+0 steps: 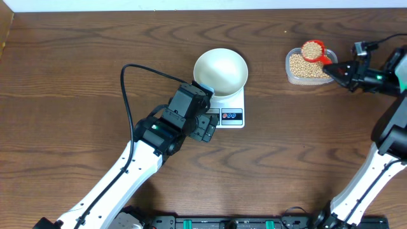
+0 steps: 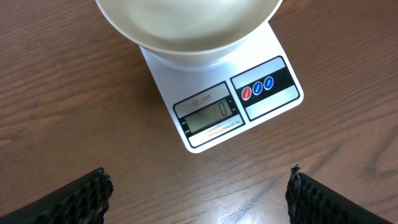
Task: Scoop item into bowl and weigh 50g on scale
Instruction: 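Carry the filled red scoop with the right gripper over the bowl, then tip the red scoop to pour soybeans into the bowl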
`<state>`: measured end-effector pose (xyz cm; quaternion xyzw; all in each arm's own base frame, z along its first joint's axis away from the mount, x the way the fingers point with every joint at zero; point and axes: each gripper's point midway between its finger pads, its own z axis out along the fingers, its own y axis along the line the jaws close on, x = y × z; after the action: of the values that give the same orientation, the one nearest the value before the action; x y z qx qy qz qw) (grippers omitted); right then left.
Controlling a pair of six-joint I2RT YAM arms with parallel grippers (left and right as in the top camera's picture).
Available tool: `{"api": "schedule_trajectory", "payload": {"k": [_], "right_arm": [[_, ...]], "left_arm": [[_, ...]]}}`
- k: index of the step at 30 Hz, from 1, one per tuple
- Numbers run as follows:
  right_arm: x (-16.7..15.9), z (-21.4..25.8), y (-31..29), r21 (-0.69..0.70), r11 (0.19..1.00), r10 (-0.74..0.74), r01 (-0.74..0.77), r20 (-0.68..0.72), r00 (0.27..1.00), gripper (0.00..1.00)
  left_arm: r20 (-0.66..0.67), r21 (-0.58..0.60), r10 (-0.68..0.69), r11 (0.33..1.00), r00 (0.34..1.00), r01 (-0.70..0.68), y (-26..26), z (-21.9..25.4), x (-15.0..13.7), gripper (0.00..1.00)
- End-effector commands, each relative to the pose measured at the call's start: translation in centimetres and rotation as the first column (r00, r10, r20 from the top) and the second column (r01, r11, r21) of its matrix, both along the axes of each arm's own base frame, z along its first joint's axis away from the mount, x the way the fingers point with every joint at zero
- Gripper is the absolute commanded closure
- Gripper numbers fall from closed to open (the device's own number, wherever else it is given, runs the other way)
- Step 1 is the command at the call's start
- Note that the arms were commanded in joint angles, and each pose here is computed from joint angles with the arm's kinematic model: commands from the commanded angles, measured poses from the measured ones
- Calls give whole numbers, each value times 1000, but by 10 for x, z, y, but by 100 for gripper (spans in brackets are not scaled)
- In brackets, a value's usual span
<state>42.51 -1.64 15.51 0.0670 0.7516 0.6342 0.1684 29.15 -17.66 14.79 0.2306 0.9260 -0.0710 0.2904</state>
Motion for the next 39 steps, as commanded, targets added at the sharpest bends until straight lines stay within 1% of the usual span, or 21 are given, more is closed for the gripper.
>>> {"api": "schedule_trajectory", "payload": {"k": [1,8,10,13,18,23,27,30,34,39], "right_arm": [[7,7,23,19,999,36,-37,53,998,99],[11,20,71,-26,986,168,-166,67,984,99],[12,27,92,-65,972,231,-226,78,970,99],[13,35,111,-99,957,283,-274,90,955,99],[6,37,143,-192,910,386,-368,61,921,99],[-1,22,172,-292,846,464,-446,-7,886,99],[-1,0,190,-401,783,483,-476,-91,871,99],[1,-14,201,-472,740,480,-480,-130,868,99],[7,-33,214,-589,661,454,-465,-179,873,99],[8,-47,230,-684,574,461,-450,-184,868,99]], "left_arm": [[6,-3,-13,1000,1000,13,0,2,-1,8],[6,-3,-13,1000,1000,13,0,2,-1,8],[6,-3,-13,1000,1000,13,0,2,-1,8],[6,-3,-13,1000,1000,13,0,2,-1,8],[6,-3,-13,1000,1000,13,0,2,-1,8],[6,-3,-13,1000,1000,13,0,2,-1,8],[6,-3,-13,1000,1000,13,0,2,-1,8],[6,-3,-13,1000,1000,13,0,2,-1,8],[6,-3,-13,1000,1000,13,0,2,-1,8],[6,-3,-13,1000,1000,13,0,2,-1,8]]}}
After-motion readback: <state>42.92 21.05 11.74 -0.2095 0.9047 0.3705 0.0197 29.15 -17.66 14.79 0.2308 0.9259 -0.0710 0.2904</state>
